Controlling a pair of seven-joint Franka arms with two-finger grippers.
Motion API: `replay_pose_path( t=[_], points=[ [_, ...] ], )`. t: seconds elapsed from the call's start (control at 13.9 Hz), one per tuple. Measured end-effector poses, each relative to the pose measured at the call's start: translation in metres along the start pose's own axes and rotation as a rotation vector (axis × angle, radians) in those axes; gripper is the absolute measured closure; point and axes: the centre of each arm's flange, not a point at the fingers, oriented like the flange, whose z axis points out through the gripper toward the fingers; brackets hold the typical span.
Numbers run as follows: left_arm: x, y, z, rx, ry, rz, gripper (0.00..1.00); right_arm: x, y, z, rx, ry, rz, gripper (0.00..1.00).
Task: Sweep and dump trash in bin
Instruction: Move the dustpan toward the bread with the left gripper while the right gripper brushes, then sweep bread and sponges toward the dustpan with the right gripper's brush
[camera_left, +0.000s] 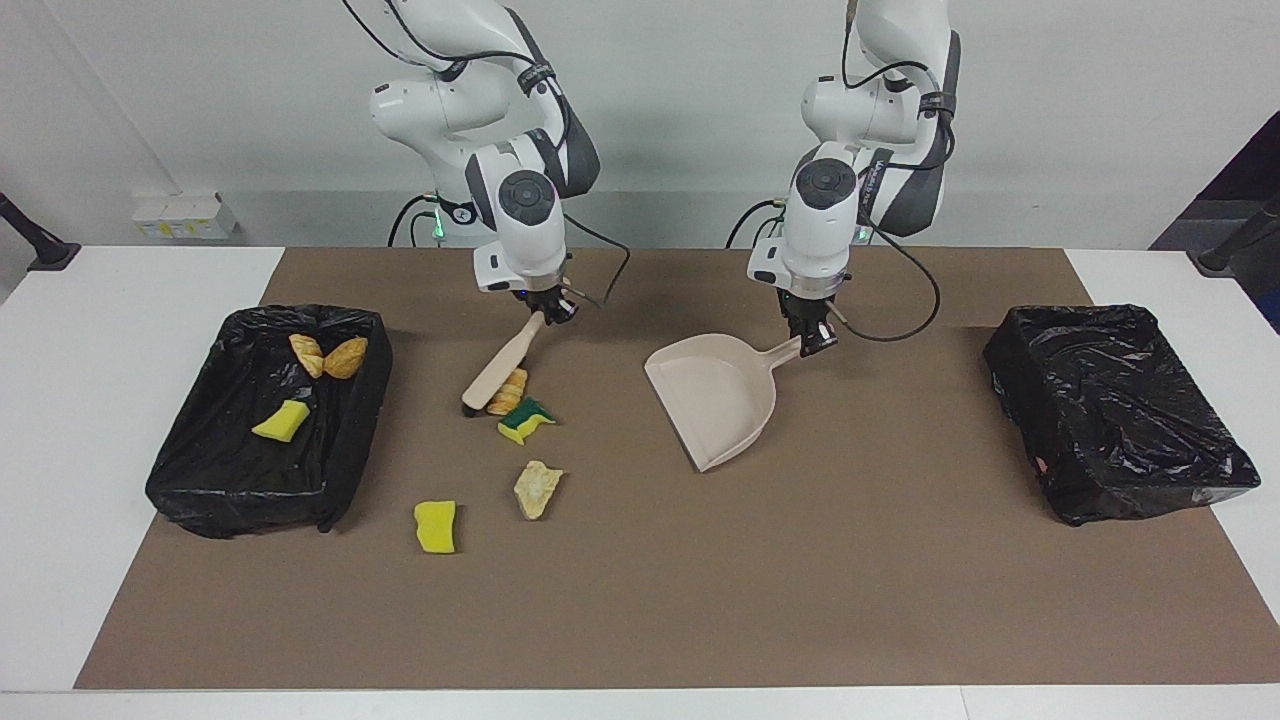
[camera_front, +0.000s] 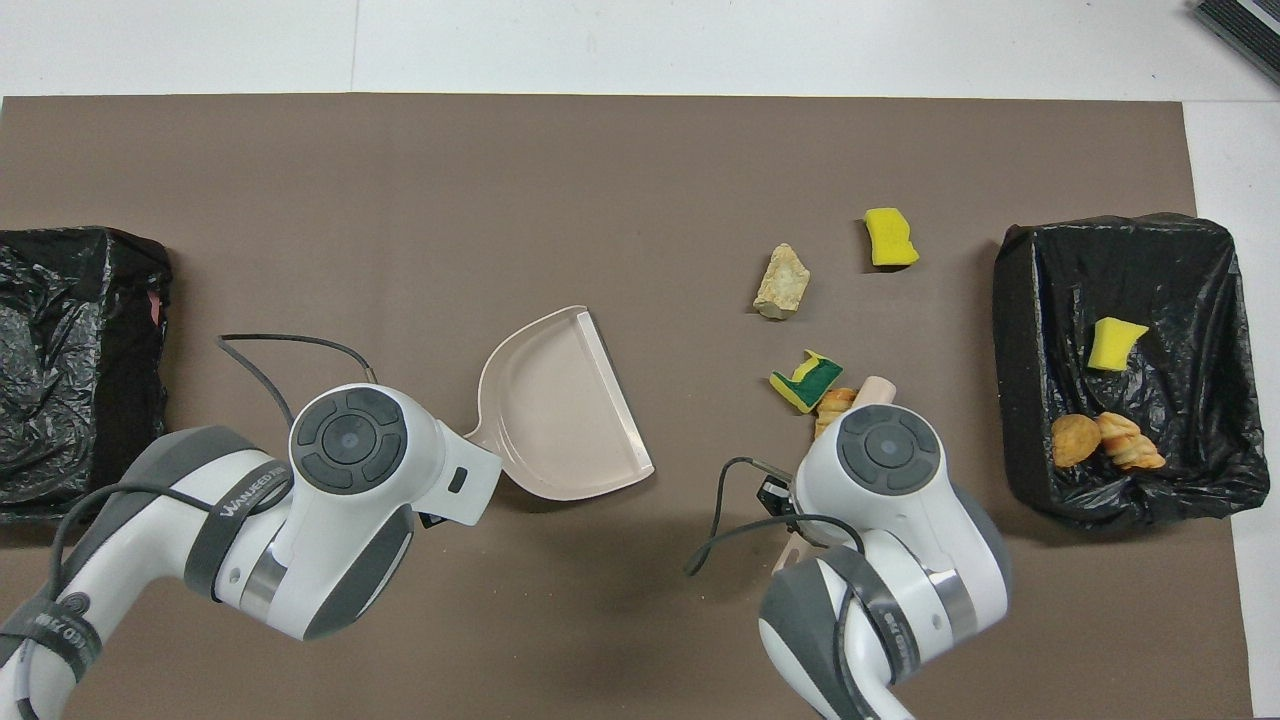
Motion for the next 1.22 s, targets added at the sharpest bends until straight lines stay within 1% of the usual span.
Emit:
replay_pose_path(
  t=[0.14, 0.36, 0.5, 0.65, 0.72, 0.79, 0.86, 1.01, 1.22],
  points=[
    [0.001, 0.001, 0.0, 0.001, 0.001, -0.005, 0.68, 0.002, -0.039, -0.005, 0.024, 0.01, -0.042, 0.73],
    [0.003, 0.003, -0.001, 0.004, 0.005, -0.004, 0.68, -0.016, -0.096, -0.019, 0.076, 0.005, -0.112, 0.73],
    [0.005, 0.003, -0.002, 0.013, 0.014, -0.004, 0.68, -0.032, -0.116, -0.026, 0.098, 0.009, -0.21, 0.73],
    [0.007, 0.002, -0.003, 0.029, 0.035, -0.004, 0.68, -0.055, -0.127, -0.028, 0.087, 0.011, -0.3, 0.73],
    [0.006, 0.002, -0.001, 0.029, 0.035, -0.004, 0.68, -0.063, -0.129, -0.03, 0.074, 0.009, -0.326, 0.73],
    [0.006, 0.003, 0.001, 0.028, 0.035, -0.003, 0.68, -0.063, -0.129, -0.035, 0.071, 0.012, -0.344, 0.73],
    [0.005, 0.004, 0.002, 0.028, 0.035, -0.004, 0.68, -0.054, -0.126, -0.043, 0.075, 0.018, -0.363, 0.73],
    [0.003, 0.005, 0.003, 0.03, 0.031, -0.002, 0.68, -0.012, -0.107, -0.066, 0.068, 0.05, -0.404, 0.73],
    [0.0, 0.006, 0.003, 0.044, 0.017, 0.01, 0.68, 0.051, -0.073, -0.092, 0.013, 0.12, -0.462, 0.73]
  ],
)
